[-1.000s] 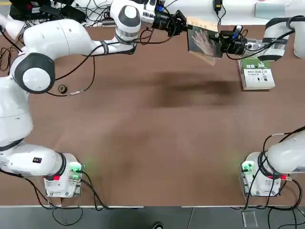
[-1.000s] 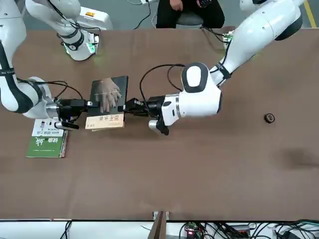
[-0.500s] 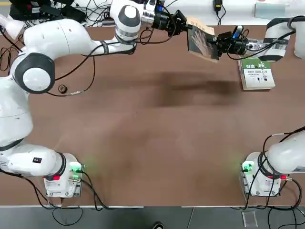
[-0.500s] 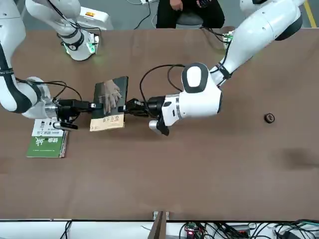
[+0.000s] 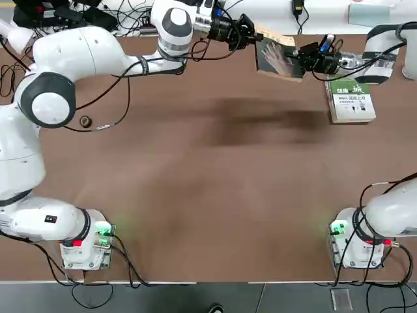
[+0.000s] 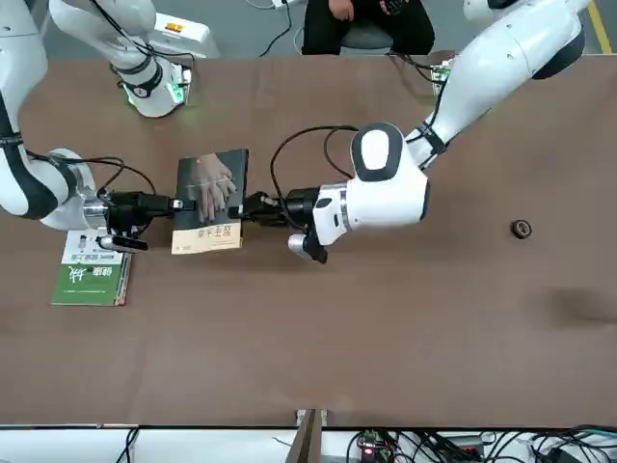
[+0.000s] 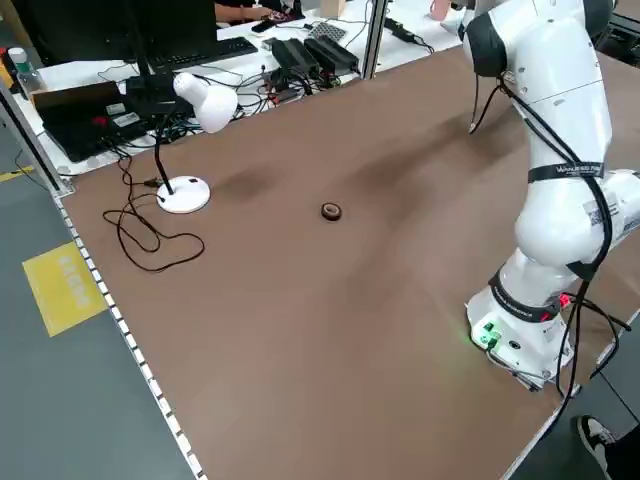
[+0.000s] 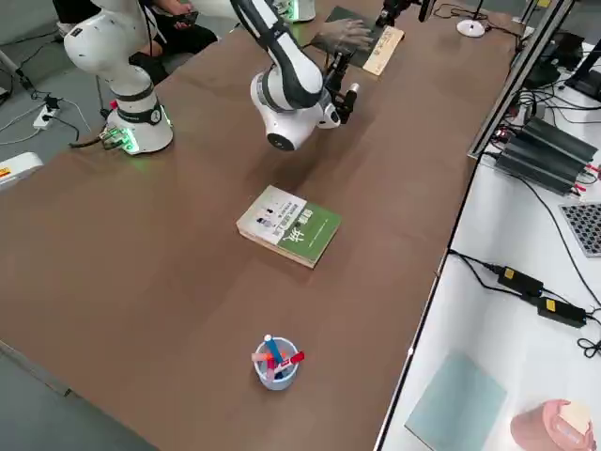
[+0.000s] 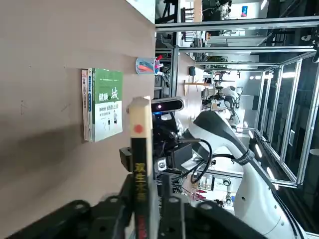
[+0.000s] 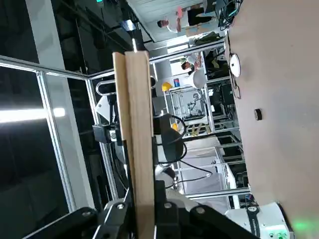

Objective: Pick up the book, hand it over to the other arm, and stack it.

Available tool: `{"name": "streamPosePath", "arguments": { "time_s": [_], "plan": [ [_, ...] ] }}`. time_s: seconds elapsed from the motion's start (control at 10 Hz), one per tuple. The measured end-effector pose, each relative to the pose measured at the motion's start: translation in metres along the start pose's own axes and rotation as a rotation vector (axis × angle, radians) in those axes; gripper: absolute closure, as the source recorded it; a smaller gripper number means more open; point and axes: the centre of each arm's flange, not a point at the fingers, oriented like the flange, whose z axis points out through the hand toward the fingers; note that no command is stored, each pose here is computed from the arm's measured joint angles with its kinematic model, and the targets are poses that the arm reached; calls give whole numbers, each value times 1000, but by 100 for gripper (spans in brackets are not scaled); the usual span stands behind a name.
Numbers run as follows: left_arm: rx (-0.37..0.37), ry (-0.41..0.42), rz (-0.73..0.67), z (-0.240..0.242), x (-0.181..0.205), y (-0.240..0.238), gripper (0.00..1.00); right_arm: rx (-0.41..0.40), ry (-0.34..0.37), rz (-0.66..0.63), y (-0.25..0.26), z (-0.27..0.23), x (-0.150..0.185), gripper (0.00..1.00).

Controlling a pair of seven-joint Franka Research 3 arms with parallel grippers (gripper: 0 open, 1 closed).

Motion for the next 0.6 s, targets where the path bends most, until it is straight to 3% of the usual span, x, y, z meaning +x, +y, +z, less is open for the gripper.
{"name": "streamPosePath", "arguments": {
  "time_s": [0.1,0.2,0.3,0.6],
  "plan": [
    [-3,1,0,-1,0,1,69,6,-1,17,-1,-3,0,84],
    [-6,5,1,-2,2,3,69,12,4,29,-2,-9,0,84],
    [-8,8,2,-3,3,4,62,19,9,32,-3,-15,0,84],
    [-14,17,7,-7,6,8,26,1,20,45,-7,-48,-1,84]
  ]
}}
